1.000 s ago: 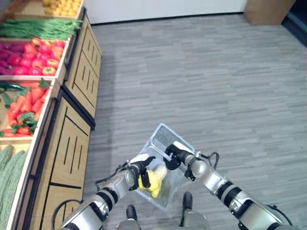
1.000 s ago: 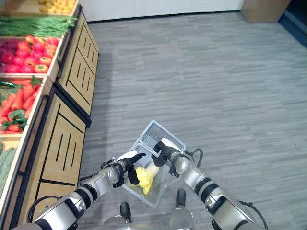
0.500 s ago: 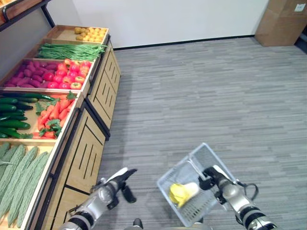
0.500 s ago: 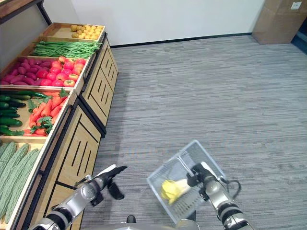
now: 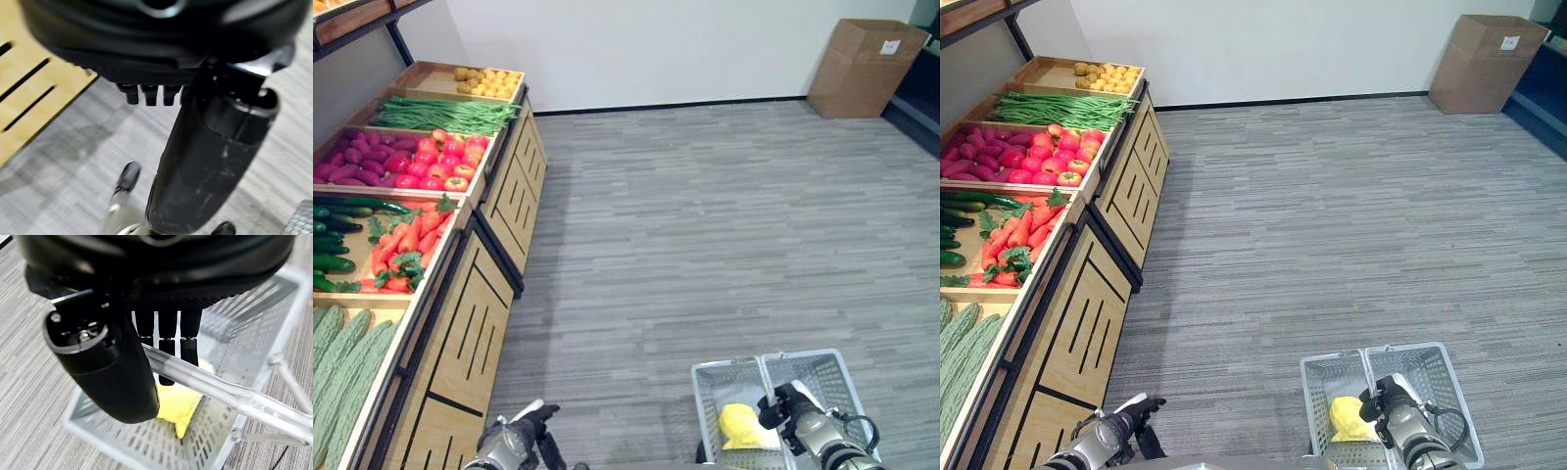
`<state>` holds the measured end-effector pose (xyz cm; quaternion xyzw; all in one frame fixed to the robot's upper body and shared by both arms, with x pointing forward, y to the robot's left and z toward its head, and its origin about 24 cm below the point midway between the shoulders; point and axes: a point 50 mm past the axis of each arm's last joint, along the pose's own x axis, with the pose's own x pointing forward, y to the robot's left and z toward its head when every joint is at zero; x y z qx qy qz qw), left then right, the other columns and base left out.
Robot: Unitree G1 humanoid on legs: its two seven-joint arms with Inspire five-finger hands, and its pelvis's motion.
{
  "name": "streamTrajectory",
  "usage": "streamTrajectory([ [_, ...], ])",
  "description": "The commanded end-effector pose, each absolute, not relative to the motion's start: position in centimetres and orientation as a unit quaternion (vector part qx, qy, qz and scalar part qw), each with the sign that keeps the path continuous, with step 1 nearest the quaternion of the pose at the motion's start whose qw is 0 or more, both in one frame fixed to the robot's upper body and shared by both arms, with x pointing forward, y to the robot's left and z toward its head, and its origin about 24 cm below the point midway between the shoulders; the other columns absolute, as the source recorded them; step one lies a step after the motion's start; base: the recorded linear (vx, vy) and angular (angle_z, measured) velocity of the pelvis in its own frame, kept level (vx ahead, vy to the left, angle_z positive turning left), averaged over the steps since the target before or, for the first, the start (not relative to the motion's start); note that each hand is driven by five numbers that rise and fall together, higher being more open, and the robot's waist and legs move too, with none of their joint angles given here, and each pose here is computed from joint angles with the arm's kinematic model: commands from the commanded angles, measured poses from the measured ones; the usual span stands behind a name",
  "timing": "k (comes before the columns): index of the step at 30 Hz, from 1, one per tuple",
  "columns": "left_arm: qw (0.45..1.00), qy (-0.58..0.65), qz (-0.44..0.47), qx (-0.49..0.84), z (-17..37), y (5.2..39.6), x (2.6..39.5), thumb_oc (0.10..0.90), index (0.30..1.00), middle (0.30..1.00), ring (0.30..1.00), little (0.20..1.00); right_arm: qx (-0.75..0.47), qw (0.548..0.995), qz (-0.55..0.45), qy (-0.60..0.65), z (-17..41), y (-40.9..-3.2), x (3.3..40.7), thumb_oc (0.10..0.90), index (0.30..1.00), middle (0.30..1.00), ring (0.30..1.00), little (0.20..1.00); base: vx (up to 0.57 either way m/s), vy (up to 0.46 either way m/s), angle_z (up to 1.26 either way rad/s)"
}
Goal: Get the vegetables into the basket
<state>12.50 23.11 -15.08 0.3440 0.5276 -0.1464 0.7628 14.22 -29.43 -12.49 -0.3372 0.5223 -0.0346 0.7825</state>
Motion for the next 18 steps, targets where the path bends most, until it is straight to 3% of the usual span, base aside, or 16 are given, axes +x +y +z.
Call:
streamTrajectory([
  [1,0.767,0.531,-0.071,0.353,-14.4,25.2,13.8,0.9,1.0,1.0,1.0,1.0,-0.328,0.8,-0.058,0.5,-11.9,-29.6,15.9,0.4,0.3,0.3,0.3,0.3,0.0,0.0,0.0],
  [7,0.762,0.593,0.034,0.258,-15.5,25.6,10.3,0.9,1.0,1.0,1.0,1.0,-0.233,0.791,-0.085,0.56,-14.4,-27.4,11.6,0.4,0.3,0.3,0.3,0.3,0.0,0.0,0.0],
  [18,0.77,0.597,0.036,0.224,-16.0,24.2,9.5,0.9,1.0,1.0,1.0,1.0,-0.205,0.781,-0.061,0.586,-15.7,-25.4,9.4,0.4,0.3,0.3,0.3,0.3,0.0,-0.003,0.02],
])
